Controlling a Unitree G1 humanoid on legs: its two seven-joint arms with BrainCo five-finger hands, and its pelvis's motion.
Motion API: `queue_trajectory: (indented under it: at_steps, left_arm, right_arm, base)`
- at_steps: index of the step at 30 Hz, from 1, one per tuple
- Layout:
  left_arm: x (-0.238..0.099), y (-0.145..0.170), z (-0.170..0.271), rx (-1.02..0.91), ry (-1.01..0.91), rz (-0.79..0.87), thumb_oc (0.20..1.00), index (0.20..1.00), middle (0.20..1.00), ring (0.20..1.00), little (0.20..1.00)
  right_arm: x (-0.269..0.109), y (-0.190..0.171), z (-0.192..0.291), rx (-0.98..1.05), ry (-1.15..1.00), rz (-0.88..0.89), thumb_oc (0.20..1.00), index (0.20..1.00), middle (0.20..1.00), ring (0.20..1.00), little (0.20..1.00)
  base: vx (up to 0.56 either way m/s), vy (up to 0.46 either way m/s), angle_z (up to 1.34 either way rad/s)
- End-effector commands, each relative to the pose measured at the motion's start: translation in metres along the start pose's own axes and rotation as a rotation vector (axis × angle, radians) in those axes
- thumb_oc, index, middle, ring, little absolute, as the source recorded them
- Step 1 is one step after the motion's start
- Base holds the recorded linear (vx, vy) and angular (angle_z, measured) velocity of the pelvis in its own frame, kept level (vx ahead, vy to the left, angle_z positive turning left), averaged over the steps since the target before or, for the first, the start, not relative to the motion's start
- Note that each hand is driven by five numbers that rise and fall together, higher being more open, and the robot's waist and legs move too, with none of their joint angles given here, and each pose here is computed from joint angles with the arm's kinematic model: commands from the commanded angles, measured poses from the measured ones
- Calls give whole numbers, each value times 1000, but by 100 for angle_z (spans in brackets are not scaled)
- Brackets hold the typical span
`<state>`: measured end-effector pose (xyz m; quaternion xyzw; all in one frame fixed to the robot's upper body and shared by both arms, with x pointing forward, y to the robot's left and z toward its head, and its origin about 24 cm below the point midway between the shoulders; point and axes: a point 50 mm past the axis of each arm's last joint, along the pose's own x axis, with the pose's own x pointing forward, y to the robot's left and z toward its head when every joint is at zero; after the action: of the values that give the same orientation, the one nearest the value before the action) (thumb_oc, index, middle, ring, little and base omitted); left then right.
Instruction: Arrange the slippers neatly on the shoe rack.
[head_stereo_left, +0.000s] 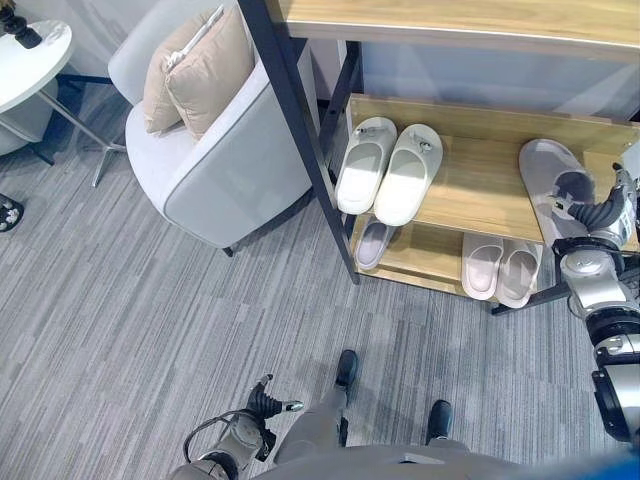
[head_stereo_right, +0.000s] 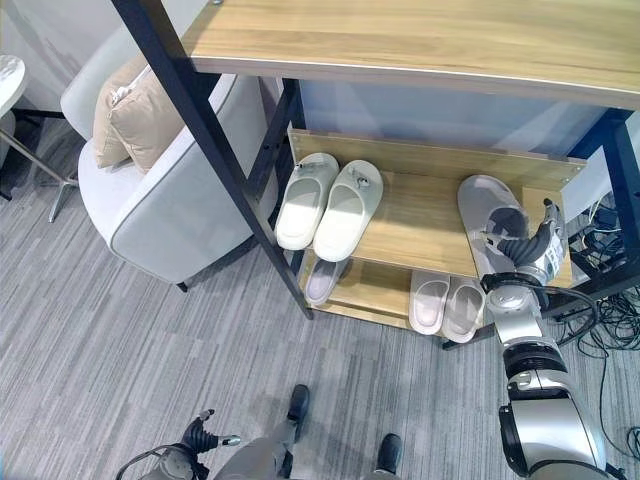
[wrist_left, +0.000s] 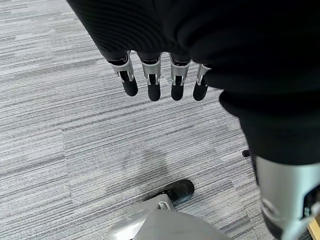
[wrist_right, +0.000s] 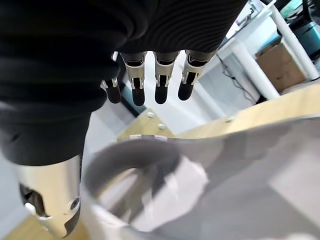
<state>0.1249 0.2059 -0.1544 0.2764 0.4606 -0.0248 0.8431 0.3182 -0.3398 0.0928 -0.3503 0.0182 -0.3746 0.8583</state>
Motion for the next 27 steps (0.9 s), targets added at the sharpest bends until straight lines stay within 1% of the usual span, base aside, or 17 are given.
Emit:
queue_trajectory:
  at_steps: [1, 10, 14, 15, 16, 17, 18, 21, 23, 27]
  left_arm:
    - [1, 0, -4, -1, 52, 5, 1000, 1000, 1000, 1000, 1000]
    - [1, 3, -9, -29, 86, 14, 1000, 1000, 1000, 1000, 1000]
    - [0, 3, -12, -40, 102, 16, 1000, 1000, 1000, 1000, 1000]
    - [0, 4, -12, -38, 102, 20, 1000, 1000, 1000, 1000, 1000]
    - [0, 5, -12, -40, 101, 21, 1000, 1000, 1000, 1000, 1000]
    - [1, 5, -11, -38, 98, 22, 1000, 1000, 1000, 1000, 1000]
    - [1, 5, -10, -36, 97, 23, 1000, 1000, 1000, 1000, 1000]
    - [2, 7, -6, -26, 84, 25, 1000, 1000, 1000, 1000, 1000]
    - [4, 8, -2, -20, 73, 28, 1000, 1000, 1000, 1000, 1000]
    - [5, 11, 2, -14, 62, 32, 1000, 1000, 1000, 1000, 1000]
  right_arm:
    - [7, -5, 6, -23, -22, -13, 1000, 1000, 1000, 1000, 1000]
    - [-2, 30, 1, 30, 100, 177, 1000, 1000, 1000, 1000, 1000]
    - [-8, 42, -3, -48, 131, 246, 1000, 1000, 1000, 1000, 1000]
    - [-7, 42, -3, -61, 136, 252, 576, 576, 576, 576, 576]
    - [-9, 45, -7, -105, 147, 273, 228, 228, 228, 228, 228]
    - [-10, 45, -10, -130, 155, 276, 200, 200, 200, 200, 200]
    - [-10, 44, -11, -162, 157, 279, 200, 200, 200, 200, 200]
    - [-17, 46, -28, -355, 181, 322, 200, 200, 200, 200, 200]
    - [-22, 47, -34, -442, 166, 337, 200, 200, 200, 200, 200]
    - [-25, 49, -36, -519, 127, 338, 200, 200, 200, 200, 200]
  base:
    - [11, -2, -4]
    - [7, 3, -3]
    - [0, 0, 0]
    - [0, 0, 0]
    - [0, 0, 0]
    - [0, 0, 0]
    - [0, 0, 0]
    - [0, 0, 0]
    - [0, 0, 0]
    - [0, 0, 0]
